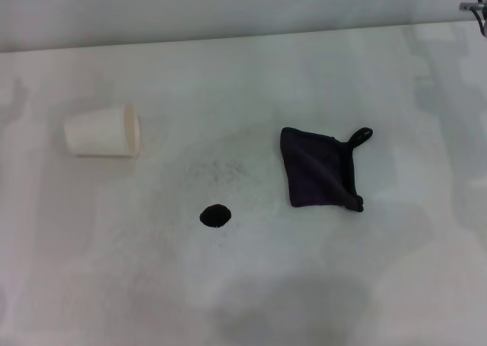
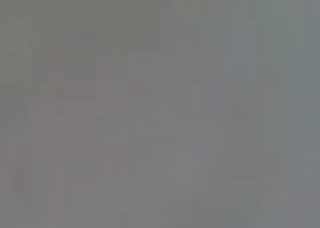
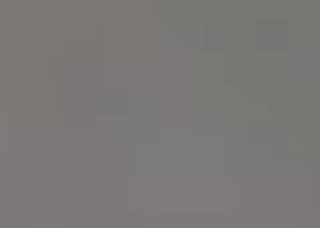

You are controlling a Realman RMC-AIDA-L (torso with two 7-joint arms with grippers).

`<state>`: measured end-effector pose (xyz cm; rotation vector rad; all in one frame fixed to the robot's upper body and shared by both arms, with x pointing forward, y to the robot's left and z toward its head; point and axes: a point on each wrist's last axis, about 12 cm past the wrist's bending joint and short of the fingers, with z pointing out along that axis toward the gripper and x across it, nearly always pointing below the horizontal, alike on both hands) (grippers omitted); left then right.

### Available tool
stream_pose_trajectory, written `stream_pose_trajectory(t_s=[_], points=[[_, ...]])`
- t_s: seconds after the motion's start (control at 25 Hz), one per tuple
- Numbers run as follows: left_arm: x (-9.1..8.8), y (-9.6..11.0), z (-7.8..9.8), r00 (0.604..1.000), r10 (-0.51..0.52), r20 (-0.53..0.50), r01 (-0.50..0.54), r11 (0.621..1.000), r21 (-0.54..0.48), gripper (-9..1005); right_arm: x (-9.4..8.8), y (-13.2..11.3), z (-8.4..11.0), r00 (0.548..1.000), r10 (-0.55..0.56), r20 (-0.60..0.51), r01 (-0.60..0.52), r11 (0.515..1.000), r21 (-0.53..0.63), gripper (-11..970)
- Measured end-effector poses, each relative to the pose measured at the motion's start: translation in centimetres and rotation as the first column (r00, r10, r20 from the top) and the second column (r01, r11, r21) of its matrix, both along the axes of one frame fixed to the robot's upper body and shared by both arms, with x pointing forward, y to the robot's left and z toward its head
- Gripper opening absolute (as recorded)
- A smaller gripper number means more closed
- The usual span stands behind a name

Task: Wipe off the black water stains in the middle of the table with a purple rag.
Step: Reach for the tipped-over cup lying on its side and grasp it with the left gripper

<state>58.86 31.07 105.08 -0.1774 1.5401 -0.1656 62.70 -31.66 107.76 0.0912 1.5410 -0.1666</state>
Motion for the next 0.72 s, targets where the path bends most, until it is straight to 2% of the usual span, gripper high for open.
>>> stream_pose_trajectory(t_s=[0.24, 0.48, 0.72], points=[[-0.2, -0.3, 0.3, 0.999, -0.027, 0.036, 0.027, 1.000, 0.005, 891, 0.0, 0.3, -0.1, 1.000, 0.008, -0.005, -0.008, 1.000, 0.000, 841], [-0.4, -1.4, 0.7, 0.986, -0.159, 0.059, 0.159, 0.987, 0.004, 891, -0.1, 0.1, -0.2, 1.000, 0.000, -0.006, 0.000, 1.000, 0.008, 841], [-0.3, -1.2, 1.6, 0.959, -0.274, 0.066, 0.279, 0.957, -0.082, 890, 0.0, -0.1, 0.0, 1.000, -0.003, 0.009, 0.003, 0.999, 0.041, 840]])
